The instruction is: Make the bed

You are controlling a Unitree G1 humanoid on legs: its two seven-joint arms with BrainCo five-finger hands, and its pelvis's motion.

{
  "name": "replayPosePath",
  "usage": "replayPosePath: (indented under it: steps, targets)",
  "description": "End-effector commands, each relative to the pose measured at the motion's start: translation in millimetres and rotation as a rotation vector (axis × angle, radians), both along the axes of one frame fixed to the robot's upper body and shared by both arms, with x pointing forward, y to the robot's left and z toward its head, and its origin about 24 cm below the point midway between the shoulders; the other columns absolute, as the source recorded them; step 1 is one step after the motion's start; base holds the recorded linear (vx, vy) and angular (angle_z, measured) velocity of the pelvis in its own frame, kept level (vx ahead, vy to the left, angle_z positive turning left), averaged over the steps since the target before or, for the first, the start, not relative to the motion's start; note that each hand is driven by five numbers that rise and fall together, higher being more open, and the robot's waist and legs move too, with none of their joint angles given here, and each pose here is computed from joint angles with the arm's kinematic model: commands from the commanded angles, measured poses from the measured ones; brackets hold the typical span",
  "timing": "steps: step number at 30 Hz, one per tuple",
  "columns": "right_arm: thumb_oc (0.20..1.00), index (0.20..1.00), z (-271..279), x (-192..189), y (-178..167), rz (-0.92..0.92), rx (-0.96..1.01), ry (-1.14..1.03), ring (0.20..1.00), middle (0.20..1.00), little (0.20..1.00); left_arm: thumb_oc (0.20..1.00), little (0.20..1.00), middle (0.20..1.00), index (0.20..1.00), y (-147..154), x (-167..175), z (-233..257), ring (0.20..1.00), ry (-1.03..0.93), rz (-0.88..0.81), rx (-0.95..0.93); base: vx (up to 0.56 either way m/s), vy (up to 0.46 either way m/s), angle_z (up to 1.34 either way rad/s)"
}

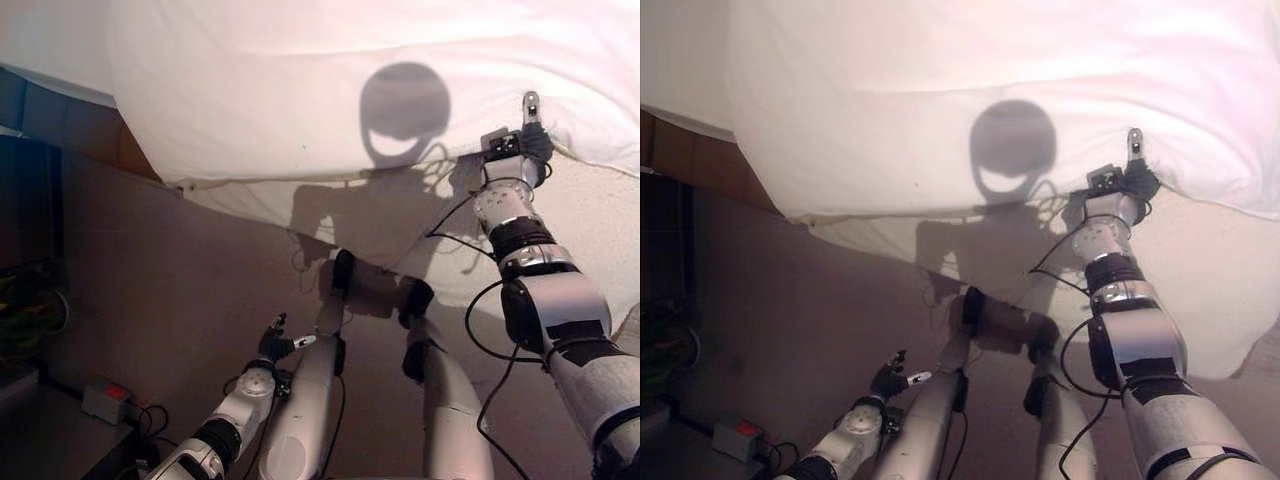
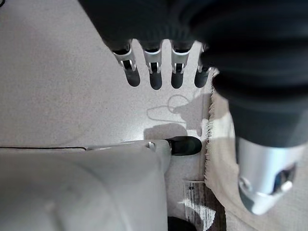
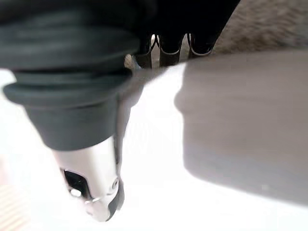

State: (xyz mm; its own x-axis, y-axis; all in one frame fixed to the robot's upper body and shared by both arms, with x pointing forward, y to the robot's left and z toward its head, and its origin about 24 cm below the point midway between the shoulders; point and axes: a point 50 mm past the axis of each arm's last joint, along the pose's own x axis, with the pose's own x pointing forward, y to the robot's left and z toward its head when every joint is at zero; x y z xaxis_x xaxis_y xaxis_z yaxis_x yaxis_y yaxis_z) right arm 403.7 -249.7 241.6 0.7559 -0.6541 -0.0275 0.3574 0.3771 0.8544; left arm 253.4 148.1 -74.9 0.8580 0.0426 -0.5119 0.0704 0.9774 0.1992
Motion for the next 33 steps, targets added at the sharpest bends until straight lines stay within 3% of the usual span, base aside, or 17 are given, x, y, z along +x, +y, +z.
replayPosePath:
  steps: [1, 3, 4, 5, 6, 7, 12, 13, 14, 15, 17, 19, 24, 25, 33]
  targets:
    - [1.000, 1.000, 74.6, -35.6, -70.2, -0.215, -0.158, -0.177, 1.000, 1.000, 1.000, 1.000, 1.000, 1.000, 1.000, 0.8, -2.5, -0.3, 1.000, -0.001, 0.013, -0.025, 0.00, -0.016, -0.04]
    - [1.000, 1.000, 75.3, -37.7, -76.8, -0.223, -0.185, -0.157, 1.000, 1.000, 1.000, 1.000, 1.000, 1.000, 1.000, 1.0, -2.9, 0.2, 1.000, -0.004, 0.010, -0.029, 0.00, -0.016, -0.07]
    - [0.950, 0.950, 70.6, -37.1, -82.4, -0.206, -0.214, -0.116, 0.950, 0.950, 0.950, 1.000, 1.000, 1.000, 1.000, 1.4, -3.3, 0.3, 1.000, -0.004, 0.003, -0.034, 0.00, -0.008, -0.08]
    - [0.743, 0.743, 71.1, -37.2, -83.1, -0.205, -0.214, -0.117, 0.743, 0.743, 0.743, 1.000, 1.000, 1.000, 1.000, 1.1, -3.3, 0.4, 1.000, -0.004, 0.003, -0.034, 0.01, -0.016, -0.08]
    - [0.244, 0.244, 69.4, -36.8, -86.8, -0.194, -0.230, -0.085, 0.244, 0.244, 0.244, 1.000, 1.000, 1.000, 1.000, 0.5, -3.0, 1.9, 1.000, -0.010, -0.006, -0.043, 0.00, -0.008, -0.06]
    - [0.200, 0.200, 69.3, -36.8, -86.9, -0.193, -0.229, -0.085, 0.200, 0.200, 0.200, 1.000, 1.000, 1.000, 1.000, 0.7, -3.0, 1.9, 1.000, -0.010, -0.006, -0.043, 0.01, -0.018, -0.07]
    - [0.200, 0.200, 66.4, -34.7, -83.0, -0.160, -0.217, -0.126, 0.200, 0.200, 0.200, 1.000, 1.000, 1.000, 1.000, -10.5, 5.9, 18.6, 1.000, -0.081, -0.018, -0.166, 0.01, -0.016, -0.09]
    - [0.200, 0.200, 67.1, -32.3, -75.8, -0.138, -0.220, -0.155, 0.200, 0.200, 0.200, 1.000, 1.000, 1.000, 1.000, -22.6, 10.3, 31.0, 1.000, -0.121, -0.019, -0.295, 0.00, 0.006, -0.09]
    - [0.200, 0.200, 66.7, -32.2, -75.5, -0.138, -0.219, -0.154, 0.200, 0.200, 0.200, 1.000, 1.000, 1.000, 1.000, -22.2, 10.1, 30.9, 1.000, -0.120, -0.019, -0.295, 0.01, 0.027, -0.12]
    - [0.200, 0.200, 70.3, -28.2, -61.3, -0.093, -0.238, -0.202, 0.200, 0.200, 0.200, 1.000, 1.000, 1.000, 1.000, -36.8, 14.4, 46.8, 1.000, -0.156, -0.034, -0.457, 0.00, 0.037, -0.08]
    - [0.200, 0.200, 73.9, -26.5, -51.4, -0.069, -0.253, -0.232, 0.200, 0.200, 0.200, 1.000, 1.000, 1.000, 1.000, -44.4, 16.7, 58.7, 1.000, -0.186, -0.056, -0.536, 0.00, 0.045, -0.09]
    - [0.200, 0.200, 82.1, -21.7, -19.8, 0.013, -0.307, -0.307, 0.200, 0.200, 0.200, 1.000, 1.000, 1.000, 1.000, -65.6, 22.6, 93.1, 1.000, -0.258, -0.168, -0.699, 0.00, 0.053, -0.18]
    - [0.200, 0.200, 97.3, -24.4, 21.0, 0.100, -0.388, -0.416, 0.200, 0.200, 0.200, 1.000, 1.000, 1.000, 1.000, -91.4, 27.9, 140.4, 1.000, -0.332, -0.361, -0.839, -0.02, 0.048, -0.33]
    - [0.200, 0.200, 103.6, -26.7, 42.4, 0.155, -0.425, -0.466, 0.200, 0.200, 0.200, 1.000, 1.000, 1.000, 1.000, -102.4, 28.7, 153.0, 1.000, -0.322, -0.412, -0.905, -0.02, 0.034, -0.17]
    - [0.200, 0.200, 110.9, -37.3, 99.2, 0.328, -0.495, -0.585, 0.200, 0.200, 0.200, 1.000, 1.000, 1.000, 1.000, -142.1, 37.7, 175.9, 1.000, -0.219, -0.450, -1.102, -0.03, 0.031, -0.29]
